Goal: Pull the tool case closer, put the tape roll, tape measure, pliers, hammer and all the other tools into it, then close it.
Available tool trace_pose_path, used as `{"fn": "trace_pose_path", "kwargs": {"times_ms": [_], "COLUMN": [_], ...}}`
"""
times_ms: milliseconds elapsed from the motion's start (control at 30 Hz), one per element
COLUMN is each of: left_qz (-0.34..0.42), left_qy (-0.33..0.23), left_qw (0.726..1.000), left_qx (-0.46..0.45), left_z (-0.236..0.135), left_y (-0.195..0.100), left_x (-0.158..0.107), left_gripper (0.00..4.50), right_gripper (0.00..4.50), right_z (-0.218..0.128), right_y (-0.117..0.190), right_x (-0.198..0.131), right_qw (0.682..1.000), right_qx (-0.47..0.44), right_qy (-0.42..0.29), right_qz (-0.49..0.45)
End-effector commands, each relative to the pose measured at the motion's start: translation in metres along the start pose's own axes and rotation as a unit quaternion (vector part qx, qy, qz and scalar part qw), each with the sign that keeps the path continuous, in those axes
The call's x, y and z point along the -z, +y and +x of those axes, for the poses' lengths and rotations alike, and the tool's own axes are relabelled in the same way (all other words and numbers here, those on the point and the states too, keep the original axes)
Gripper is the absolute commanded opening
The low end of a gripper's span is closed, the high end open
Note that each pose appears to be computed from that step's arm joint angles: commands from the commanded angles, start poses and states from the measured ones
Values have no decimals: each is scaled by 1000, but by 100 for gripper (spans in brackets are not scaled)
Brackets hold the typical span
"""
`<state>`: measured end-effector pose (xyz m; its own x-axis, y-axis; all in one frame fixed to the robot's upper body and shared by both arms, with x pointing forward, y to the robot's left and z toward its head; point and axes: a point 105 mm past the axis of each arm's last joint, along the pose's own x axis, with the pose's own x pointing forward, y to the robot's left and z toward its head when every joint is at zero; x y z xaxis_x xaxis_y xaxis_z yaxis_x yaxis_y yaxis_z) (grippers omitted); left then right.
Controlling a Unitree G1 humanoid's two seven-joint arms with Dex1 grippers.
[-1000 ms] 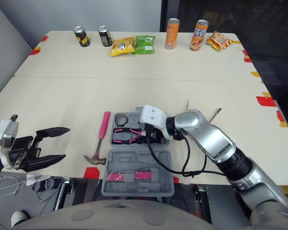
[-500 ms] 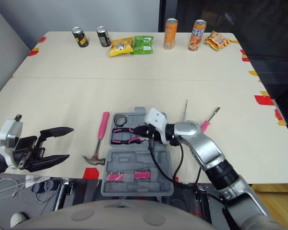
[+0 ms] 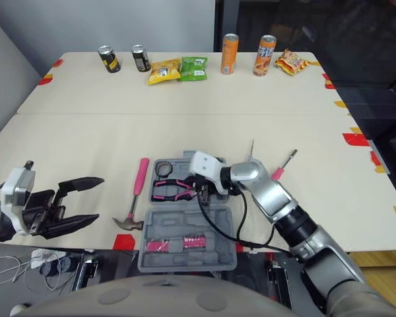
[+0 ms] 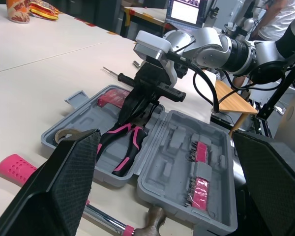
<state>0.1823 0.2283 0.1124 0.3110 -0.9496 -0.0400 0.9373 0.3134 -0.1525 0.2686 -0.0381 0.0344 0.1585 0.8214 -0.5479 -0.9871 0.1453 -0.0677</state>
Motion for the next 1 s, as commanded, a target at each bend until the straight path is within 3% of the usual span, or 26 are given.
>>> {"fn": "trace_pose_path", "kwargs": {"times_ms": [33,267,433,667,967,1000], "left_qz": [1,-10,10,-17,-28,-33], "left_qy": [3,3,-4,-18,-15,-13], "left_qw": [1000,999,995,989,984,985], "left_qx": [-2,-42,-96,-145,-172,-172], "left_z": [3,5,9,10,10,7], "left_y": [-2,4,14,22,24,22], "left_x": [1,9,11,13,19,21], "left_gripper": [450,450,450,450,450,450], "right_gripper": [2,2,2,2,2,26], "right_z": [1,-1,1,-41,-95,-106], "right_y": [28,25,3,-8,-4,-2], "right_x": [88,93,37,-22,-13,-6], "right_qw": [980,979,996,968,959,960], "right_qx": [-42,-28,41,91,129,138], "right_qy": [168,168,-34,-227,-240,-233], "right_qz": [98,111,77,59,75,74]}}
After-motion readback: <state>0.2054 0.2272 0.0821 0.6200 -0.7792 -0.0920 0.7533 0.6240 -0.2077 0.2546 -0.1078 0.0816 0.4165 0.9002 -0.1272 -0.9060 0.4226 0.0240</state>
